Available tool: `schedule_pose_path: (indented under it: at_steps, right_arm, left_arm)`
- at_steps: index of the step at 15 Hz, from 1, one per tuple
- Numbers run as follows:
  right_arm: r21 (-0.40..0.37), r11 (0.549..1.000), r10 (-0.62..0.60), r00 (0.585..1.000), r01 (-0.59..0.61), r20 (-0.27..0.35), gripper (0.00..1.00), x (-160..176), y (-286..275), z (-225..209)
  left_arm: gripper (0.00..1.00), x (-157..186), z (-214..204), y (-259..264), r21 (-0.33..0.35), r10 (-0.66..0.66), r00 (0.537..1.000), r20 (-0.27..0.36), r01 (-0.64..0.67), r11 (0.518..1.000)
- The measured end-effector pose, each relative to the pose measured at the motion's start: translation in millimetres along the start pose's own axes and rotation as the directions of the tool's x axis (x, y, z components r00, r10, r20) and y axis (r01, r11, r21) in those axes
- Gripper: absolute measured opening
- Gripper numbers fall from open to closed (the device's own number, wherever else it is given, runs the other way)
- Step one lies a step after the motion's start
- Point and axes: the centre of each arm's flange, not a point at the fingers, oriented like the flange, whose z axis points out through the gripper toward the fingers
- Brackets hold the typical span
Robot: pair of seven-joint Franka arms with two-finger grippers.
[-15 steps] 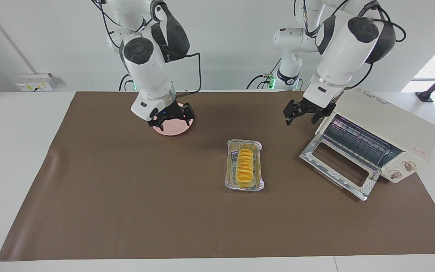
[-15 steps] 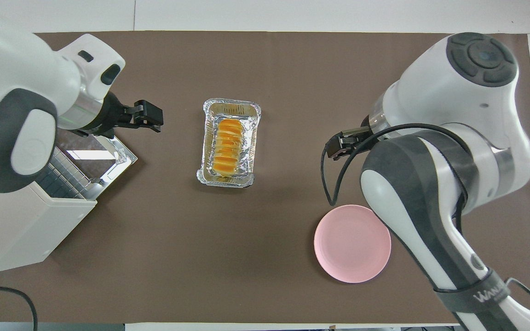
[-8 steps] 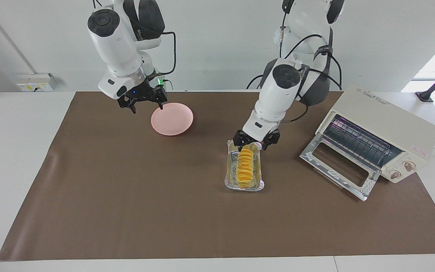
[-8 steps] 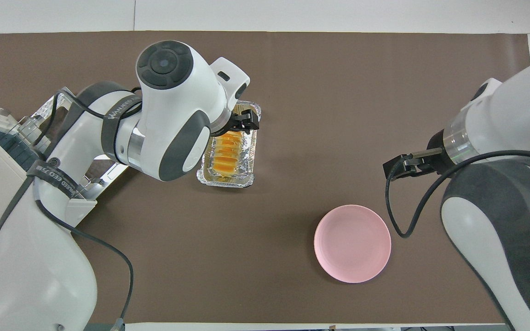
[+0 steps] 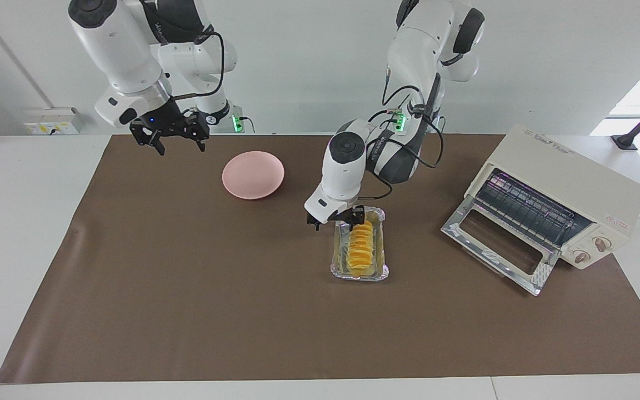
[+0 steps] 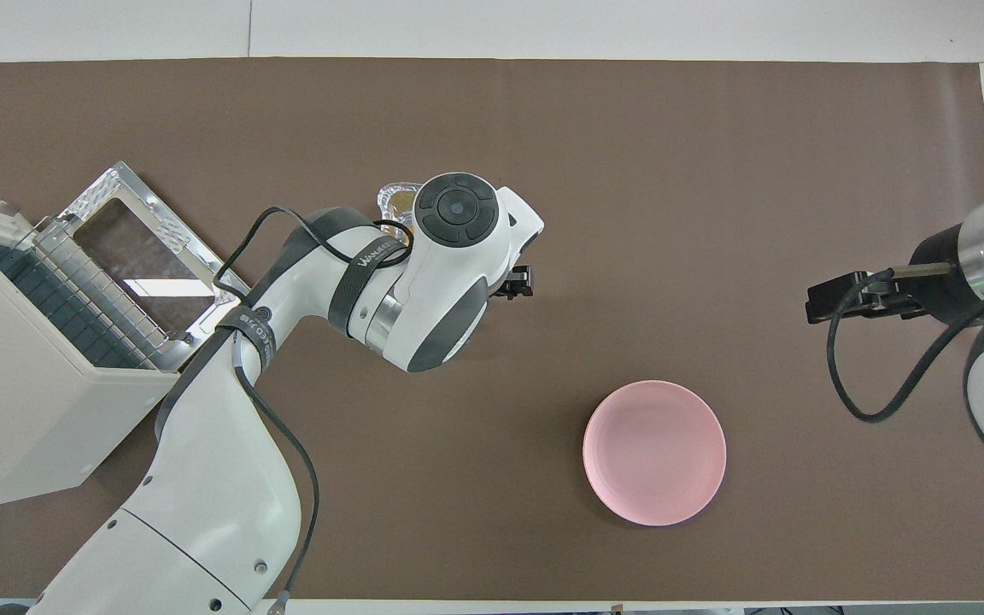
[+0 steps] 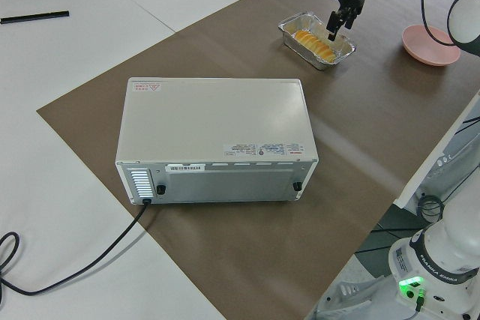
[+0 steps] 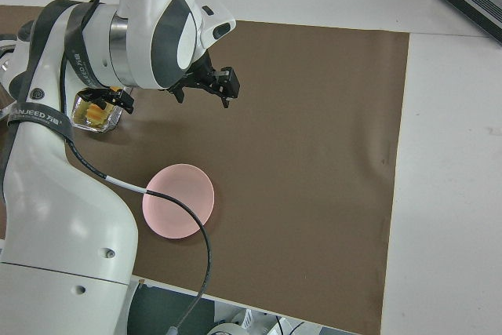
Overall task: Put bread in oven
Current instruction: 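Grasp the foil tray with the left gripper while the right gripper withdraws, then lower the foil tray into the toaster oven with the left gripper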
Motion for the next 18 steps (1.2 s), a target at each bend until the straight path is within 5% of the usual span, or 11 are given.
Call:
schedule_pose_path:
  at_steps: [2,9,14,18]
  right_arm:
    - [-0.001,1.0,0.001,1.0,-0.001,-0.018,1.0,1.2,0.7,-10.1]
    - [-0.059,0.998,0.0,1.0,0.001,0.019,1.0,2.3,6.0,-10.3]
    - [-0.062,0.998,0.002,1.0,-0.001,0.02,1.0,2.7,7.6,-12.4]
    - [-0.061,0.998,0.017,1.0,-0.016,0.022,1.0,2.7,15.4,-12.6]
  left_arm:
    - [0.85,0.2,3.5,-2.1,0.001,-0.003,1.0,0.0,0.003,1.0]
    - [0.02,3.5,3.8,-7.8,0.001,-0.07,0.998,0.001,0.07,0.998]
    - [0.02,11.8,-10.4,-24.9,0.028,-0.216,0.974,0.064,0.215,0.976]
    - [0.02,65.6,-82.1,-119.1,0.09,-0.393,0.917,0.063,0.387,0.918]
